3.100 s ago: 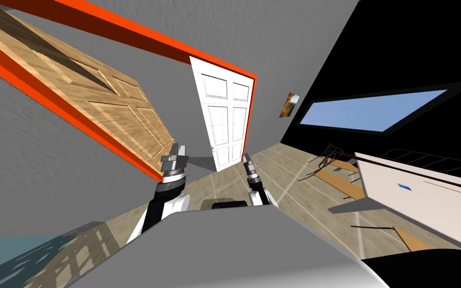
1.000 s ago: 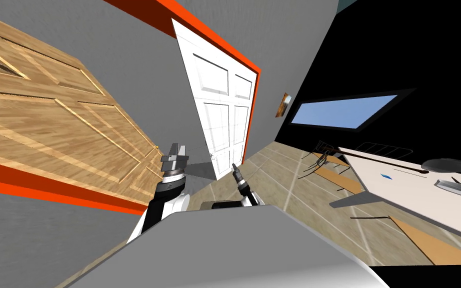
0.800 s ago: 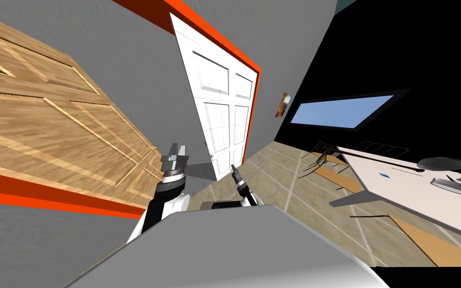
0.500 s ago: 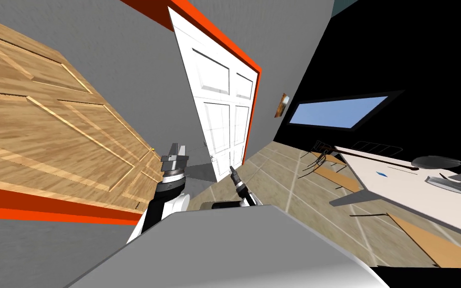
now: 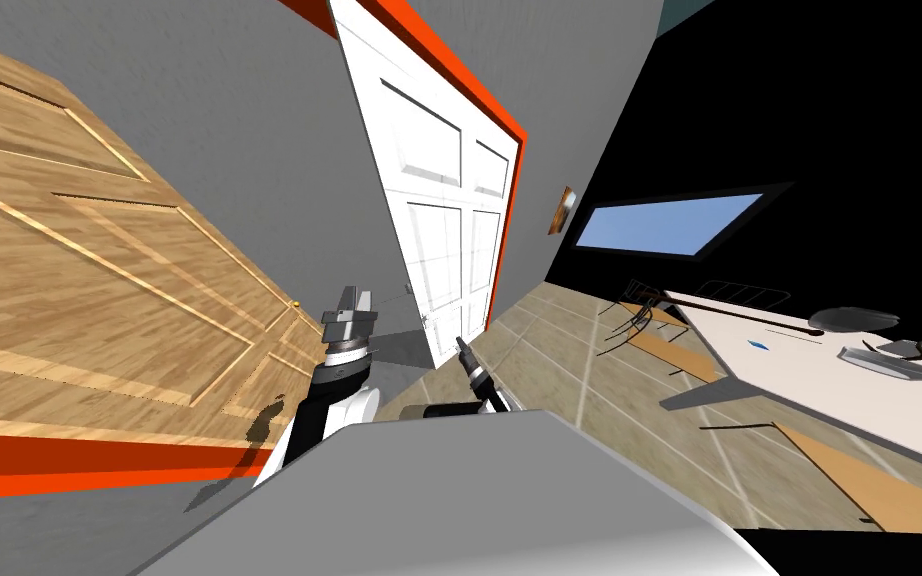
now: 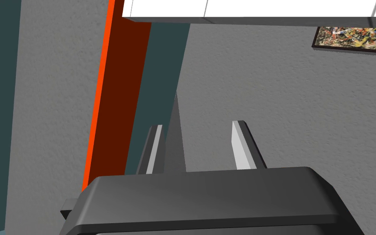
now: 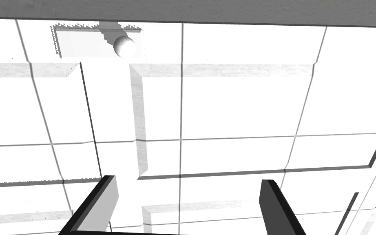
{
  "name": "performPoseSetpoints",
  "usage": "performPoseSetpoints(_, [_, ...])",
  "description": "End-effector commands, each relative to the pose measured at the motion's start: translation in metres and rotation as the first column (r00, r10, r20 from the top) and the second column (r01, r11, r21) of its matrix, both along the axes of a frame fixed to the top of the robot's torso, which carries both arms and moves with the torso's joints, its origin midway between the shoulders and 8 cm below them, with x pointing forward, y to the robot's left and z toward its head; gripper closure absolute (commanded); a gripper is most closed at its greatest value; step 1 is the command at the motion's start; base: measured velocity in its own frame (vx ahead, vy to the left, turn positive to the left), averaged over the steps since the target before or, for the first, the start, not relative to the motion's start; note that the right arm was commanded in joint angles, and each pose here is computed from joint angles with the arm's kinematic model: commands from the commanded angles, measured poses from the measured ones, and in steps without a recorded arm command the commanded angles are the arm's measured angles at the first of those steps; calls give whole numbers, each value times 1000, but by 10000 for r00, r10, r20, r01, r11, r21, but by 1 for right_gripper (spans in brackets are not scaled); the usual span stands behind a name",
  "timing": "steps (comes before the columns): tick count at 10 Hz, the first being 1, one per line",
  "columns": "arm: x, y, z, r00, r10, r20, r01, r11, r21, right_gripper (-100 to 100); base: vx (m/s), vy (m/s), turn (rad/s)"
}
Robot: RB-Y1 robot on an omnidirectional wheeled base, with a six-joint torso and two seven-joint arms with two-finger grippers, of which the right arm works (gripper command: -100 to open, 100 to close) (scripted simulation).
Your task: Push the door open
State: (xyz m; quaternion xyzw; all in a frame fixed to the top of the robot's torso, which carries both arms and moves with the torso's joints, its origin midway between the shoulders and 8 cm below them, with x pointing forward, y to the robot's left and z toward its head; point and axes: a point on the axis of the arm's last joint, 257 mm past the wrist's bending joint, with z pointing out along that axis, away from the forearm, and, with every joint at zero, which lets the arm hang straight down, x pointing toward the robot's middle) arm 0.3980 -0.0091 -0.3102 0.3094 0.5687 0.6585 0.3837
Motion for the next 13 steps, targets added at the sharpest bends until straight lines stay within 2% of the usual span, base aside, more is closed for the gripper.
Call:
performPoseSetpoints(1, [-2, 5, -9, 9997, 164, -158, -165, 9999, -49, -100, 75, 72, -47])
performPoseSetpoints(3, [-7, 13, -23, 9982, 427, -425, -433, 9990, -142, -100, 87, 86, -62])
performPoseSetpoints(6, [-12, 19, -37, 9955, 668, -678, -685, 9974, -237, -100, 100, 88, -50])
performPoseSetpoints(9, [-22, 28, -59, 9885, 1045, -1093, -1094, 9932, -400, -100, 134, 117, -68])
performPoseSetpoints(13, [-31, 35, -79, 9793, 1377, -1483, -1474, 9875, -565, -100, 148, 114, -57])
